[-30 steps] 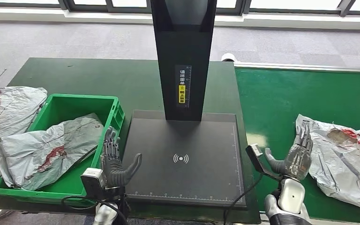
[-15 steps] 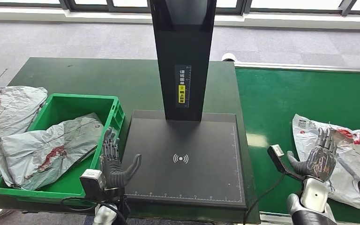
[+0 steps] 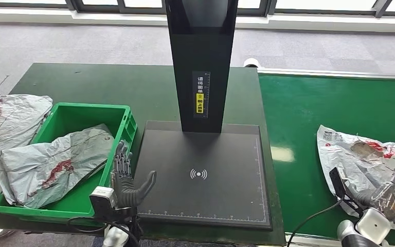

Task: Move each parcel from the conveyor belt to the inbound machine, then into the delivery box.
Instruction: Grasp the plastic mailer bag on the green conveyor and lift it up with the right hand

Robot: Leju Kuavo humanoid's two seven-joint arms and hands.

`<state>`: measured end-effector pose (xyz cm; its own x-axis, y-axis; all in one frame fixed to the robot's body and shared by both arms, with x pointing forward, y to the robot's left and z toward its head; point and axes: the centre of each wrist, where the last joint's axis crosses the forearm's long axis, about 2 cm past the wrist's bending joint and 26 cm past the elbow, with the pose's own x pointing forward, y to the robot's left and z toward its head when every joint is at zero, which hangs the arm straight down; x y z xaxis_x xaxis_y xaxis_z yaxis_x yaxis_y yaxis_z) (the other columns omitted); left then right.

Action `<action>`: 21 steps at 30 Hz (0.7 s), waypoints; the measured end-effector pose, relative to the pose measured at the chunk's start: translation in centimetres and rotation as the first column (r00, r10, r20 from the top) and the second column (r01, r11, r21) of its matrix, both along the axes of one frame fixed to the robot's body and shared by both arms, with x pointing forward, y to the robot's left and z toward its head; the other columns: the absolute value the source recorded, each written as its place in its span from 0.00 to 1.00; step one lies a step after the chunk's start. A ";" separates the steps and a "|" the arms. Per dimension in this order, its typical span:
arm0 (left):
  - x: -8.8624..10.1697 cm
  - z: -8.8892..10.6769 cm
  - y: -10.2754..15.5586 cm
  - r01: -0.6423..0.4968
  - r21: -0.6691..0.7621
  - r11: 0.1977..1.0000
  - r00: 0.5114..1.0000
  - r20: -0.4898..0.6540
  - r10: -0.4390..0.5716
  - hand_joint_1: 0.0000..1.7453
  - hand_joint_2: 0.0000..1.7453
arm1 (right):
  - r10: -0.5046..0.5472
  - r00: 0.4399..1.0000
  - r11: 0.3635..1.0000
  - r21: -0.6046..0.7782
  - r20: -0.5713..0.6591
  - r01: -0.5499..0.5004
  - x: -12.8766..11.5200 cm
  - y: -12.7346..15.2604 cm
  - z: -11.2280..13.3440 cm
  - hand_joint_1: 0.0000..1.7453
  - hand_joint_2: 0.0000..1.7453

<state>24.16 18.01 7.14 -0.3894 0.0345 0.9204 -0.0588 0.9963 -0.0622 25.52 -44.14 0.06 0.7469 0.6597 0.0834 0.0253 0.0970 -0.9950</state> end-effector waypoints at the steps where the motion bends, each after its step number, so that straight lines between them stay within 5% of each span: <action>1: 0.0 0.0 0.0 0.000 0.003 1.000 1.000 -0.002 0.000 0.00 1.00 | -0.027 1.000 1.000 0.010 -0.016 0.027 0.0 -0.3 0.0 0.00 1.00; 21: -0.3 -0.8 -0.2 0.030 0.055 0.998 0.999 -0.028 -0.029 0.00 1.00 | -0.062 0.990 0.943 0.319 -0.126 0.099 -0.9 -2.1 -0.8 0.00 1.00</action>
<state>23.86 17.83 6.29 -0.3633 -0.0054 0.9317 -0.0302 0.9995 -0.0060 24.65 -46.28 -0.78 0.8132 0.5485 0.1945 -0.0637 0.4161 -0.9071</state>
